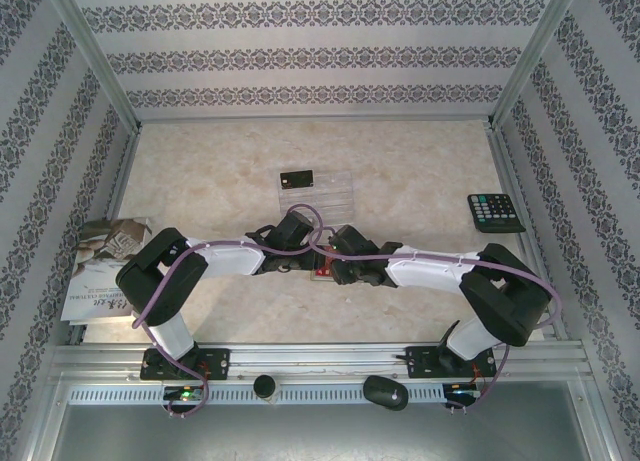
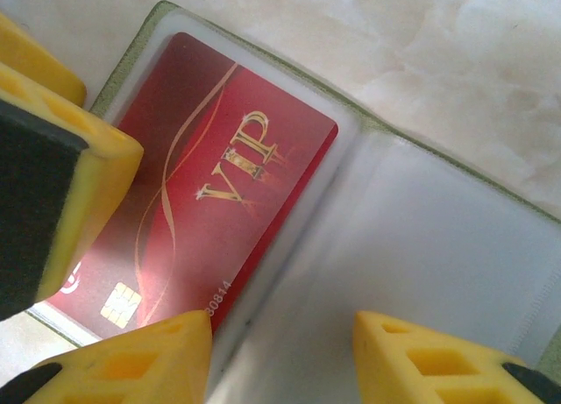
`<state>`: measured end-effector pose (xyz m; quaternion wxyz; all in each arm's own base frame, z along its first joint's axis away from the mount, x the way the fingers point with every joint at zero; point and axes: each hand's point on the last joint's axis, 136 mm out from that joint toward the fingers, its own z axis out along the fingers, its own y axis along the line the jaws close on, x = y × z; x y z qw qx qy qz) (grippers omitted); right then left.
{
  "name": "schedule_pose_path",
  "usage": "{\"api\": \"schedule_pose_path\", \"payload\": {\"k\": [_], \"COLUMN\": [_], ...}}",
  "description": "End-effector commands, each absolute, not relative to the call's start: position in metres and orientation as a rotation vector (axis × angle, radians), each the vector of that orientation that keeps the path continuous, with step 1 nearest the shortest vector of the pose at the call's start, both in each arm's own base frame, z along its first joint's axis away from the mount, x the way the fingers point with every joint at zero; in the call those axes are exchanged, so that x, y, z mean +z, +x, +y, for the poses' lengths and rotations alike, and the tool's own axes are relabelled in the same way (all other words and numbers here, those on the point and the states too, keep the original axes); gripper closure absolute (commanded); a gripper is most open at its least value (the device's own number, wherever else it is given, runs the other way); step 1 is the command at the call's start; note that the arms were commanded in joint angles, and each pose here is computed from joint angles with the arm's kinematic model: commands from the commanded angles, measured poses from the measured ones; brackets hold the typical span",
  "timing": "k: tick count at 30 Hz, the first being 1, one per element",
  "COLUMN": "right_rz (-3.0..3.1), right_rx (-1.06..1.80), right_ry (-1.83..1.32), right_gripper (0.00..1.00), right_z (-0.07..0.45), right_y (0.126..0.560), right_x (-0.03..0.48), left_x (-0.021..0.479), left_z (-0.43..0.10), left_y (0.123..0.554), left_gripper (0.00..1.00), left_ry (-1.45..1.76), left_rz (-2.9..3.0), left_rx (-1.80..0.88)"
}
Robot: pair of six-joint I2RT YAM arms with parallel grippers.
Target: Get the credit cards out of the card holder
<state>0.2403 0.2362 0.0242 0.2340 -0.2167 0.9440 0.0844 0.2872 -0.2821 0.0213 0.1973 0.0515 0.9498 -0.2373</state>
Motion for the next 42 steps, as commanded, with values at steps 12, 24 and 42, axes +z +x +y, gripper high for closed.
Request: {"api": "schedule_pose_path", "payload": {"k": [12, 24, 42], "right_rz": [2.651, 2.594, 2.676], "right_rx": [0.031, -0.015, 0.778], "right_ry": [-0.601, -0.552, -0.389], "right_gripper": [0.54, 0.53, 0.65], "right_z": [0.211, 0.201, 0.261], "right_y": [0.235, 0.244, 0.242], "right_x": [0.005, 0.027, 0.048], "left_x": [-0.034, -0.036, -0.044], "left_z": [-0.250, -0.250, -0.249], "left_y": [0.264, 0.264, 0.261], "left_gripper": [0.57, 0.57, 0.61], "left_ry": [0.116, 0.116, 0.123], "left_rz": [2.830, 2.839, 2.869], "left_rx": [-0.477, -0.477, -0.460]}}
